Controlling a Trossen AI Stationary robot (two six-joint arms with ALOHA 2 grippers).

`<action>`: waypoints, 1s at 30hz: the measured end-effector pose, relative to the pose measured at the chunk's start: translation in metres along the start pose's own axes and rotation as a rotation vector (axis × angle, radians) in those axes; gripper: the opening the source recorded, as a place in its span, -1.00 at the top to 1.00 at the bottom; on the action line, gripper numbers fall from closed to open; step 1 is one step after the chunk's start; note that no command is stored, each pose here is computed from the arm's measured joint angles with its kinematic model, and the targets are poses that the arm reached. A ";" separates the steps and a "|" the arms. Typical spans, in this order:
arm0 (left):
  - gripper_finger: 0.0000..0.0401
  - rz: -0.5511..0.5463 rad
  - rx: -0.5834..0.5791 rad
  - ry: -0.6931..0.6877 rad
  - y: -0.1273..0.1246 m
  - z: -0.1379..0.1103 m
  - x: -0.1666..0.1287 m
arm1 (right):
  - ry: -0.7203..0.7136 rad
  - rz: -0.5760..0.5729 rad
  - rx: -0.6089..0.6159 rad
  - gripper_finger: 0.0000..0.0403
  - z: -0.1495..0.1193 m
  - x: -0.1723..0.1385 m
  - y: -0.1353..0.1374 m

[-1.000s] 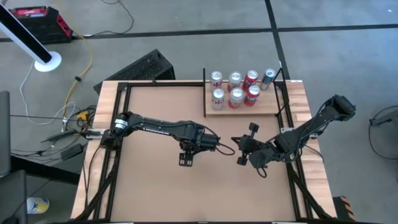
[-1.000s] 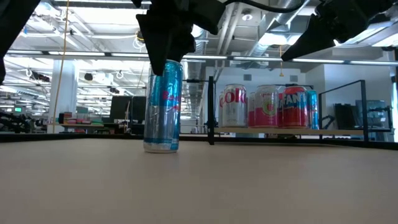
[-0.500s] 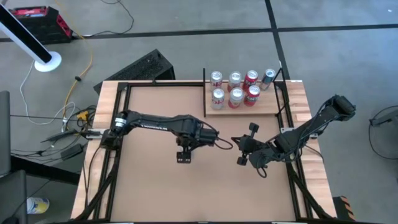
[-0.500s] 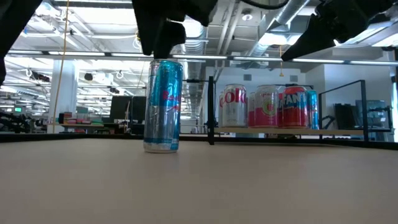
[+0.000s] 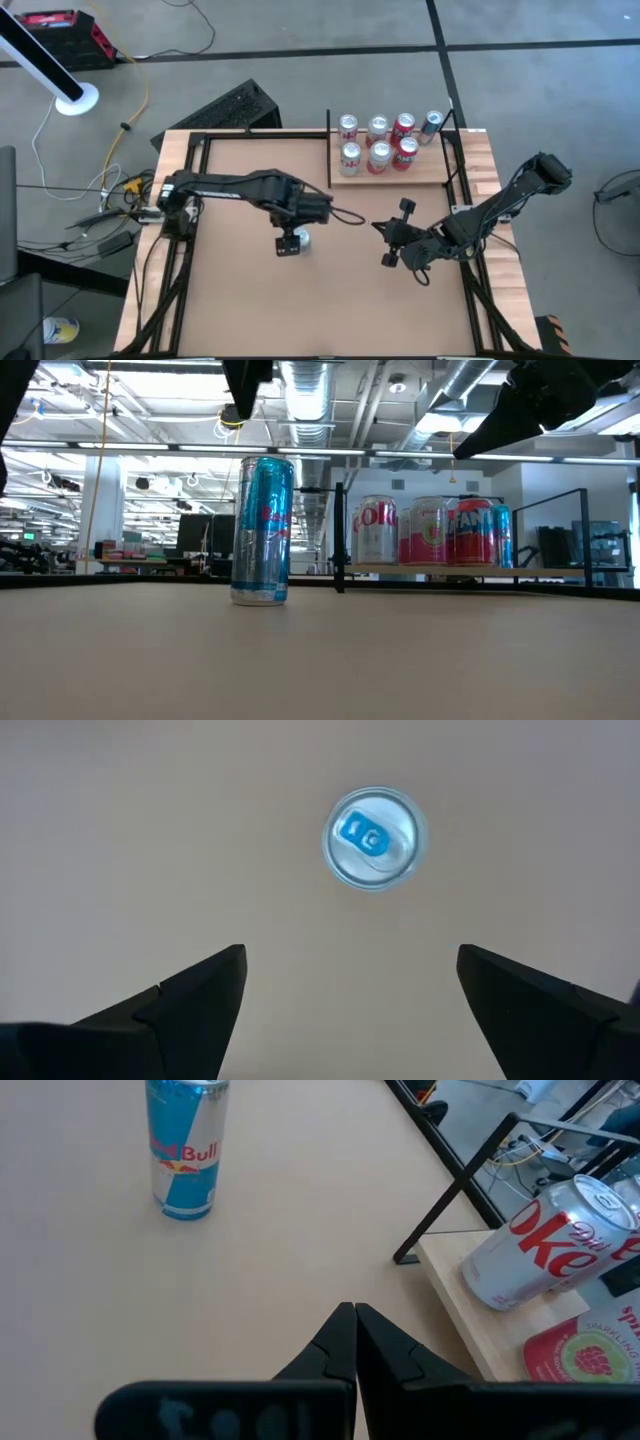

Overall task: Place canned beverage on shelf
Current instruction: Put the blue soda can on the shelf

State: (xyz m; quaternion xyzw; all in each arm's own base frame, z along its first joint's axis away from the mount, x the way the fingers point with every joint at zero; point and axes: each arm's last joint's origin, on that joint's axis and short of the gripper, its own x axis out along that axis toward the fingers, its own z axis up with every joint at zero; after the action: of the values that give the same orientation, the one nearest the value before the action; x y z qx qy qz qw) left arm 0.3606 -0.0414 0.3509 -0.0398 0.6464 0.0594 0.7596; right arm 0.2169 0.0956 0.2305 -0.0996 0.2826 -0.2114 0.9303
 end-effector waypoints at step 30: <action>-0.73 -0.221 -0.653 -0.480 0.021 -0.077 0.049 | -0.010 0.004 0.010 0.88 0.001 0.000 0.000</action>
State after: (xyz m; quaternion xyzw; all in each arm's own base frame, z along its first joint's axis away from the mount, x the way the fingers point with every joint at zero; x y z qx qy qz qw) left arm 0.2906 -0.0296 0.2900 -0.3327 0.3900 0.1868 0.8380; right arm 0.2178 0.0961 0.2315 -0.0956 0.2771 -0.2107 0.9326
